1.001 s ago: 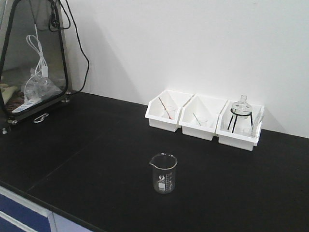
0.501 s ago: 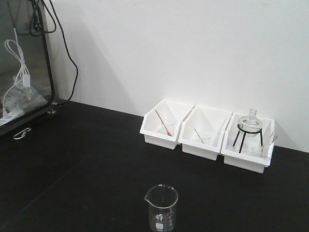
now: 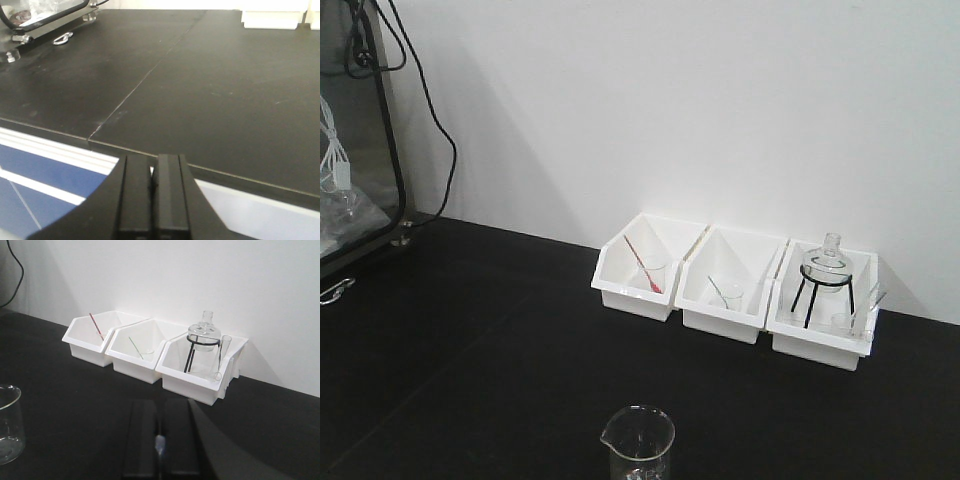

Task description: Grab transparent chemical and place on left bench

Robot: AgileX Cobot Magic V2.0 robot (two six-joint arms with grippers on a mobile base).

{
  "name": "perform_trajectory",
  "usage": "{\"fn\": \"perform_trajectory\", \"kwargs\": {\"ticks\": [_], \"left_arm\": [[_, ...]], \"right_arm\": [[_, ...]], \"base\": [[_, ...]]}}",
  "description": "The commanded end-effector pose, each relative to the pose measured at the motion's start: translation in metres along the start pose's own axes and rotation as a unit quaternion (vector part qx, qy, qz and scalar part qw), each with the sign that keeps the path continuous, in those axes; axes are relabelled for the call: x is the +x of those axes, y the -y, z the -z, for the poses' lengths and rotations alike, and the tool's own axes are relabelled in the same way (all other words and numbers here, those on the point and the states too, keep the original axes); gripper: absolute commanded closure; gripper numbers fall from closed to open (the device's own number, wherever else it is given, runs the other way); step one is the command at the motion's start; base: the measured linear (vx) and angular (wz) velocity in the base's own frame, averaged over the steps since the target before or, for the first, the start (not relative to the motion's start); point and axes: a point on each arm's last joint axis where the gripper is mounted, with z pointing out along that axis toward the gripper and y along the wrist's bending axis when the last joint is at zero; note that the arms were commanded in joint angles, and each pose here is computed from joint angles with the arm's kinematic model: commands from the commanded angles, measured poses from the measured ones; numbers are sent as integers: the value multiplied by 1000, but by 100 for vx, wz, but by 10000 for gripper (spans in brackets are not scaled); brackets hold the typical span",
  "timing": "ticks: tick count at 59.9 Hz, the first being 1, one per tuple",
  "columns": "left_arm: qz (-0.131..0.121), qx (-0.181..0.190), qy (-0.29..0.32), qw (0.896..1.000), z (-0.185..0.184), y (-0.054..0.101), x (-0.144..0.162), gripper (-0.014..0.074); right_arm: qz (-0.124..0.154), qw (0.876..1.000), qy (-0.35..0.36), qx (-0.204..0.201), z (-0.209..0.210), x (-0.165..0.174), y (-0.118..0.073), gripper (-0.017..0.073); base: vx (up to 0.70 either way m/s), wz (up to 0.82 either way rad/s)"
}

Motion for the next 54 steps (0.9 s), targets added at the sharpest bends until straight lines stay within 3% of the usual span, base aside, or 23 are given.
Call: {"fn": "perform_trajectory", "kwargs": {"ticks": [1,14,23,33,43,49,54], "left_arm": [[4,-1,41,999,1,0,-3,597],[4,-1,41,999,1,0,-3,597],[4,-1,41,999,1,0,-3,597],[4,-1,41,999,1,0,-3,597],[4,-1,41,999,1,0,-3,597],[4,-1,41,999,1,0,-3,597],[4,-1,41,999,1,0,-3,597]], "right_arm": [[-1,998,63,-1,-2,-18,1,566],[-7,996,94,-2,-2,-24,1,566],[9,991,133,-33,-13,-58,-2,563],[18,988,118,-98,-54,-100,-8,562],[-3,975,114,-190,-103,-117,-20,561],[-1,970,94,-226,-128,-118,-39,561],[23,963,65,-261,-148,-118,-71,561]], "base": [[0,0],[0,1],[0,0],[0,0],[0,0],[0,0],[0,0]]}}
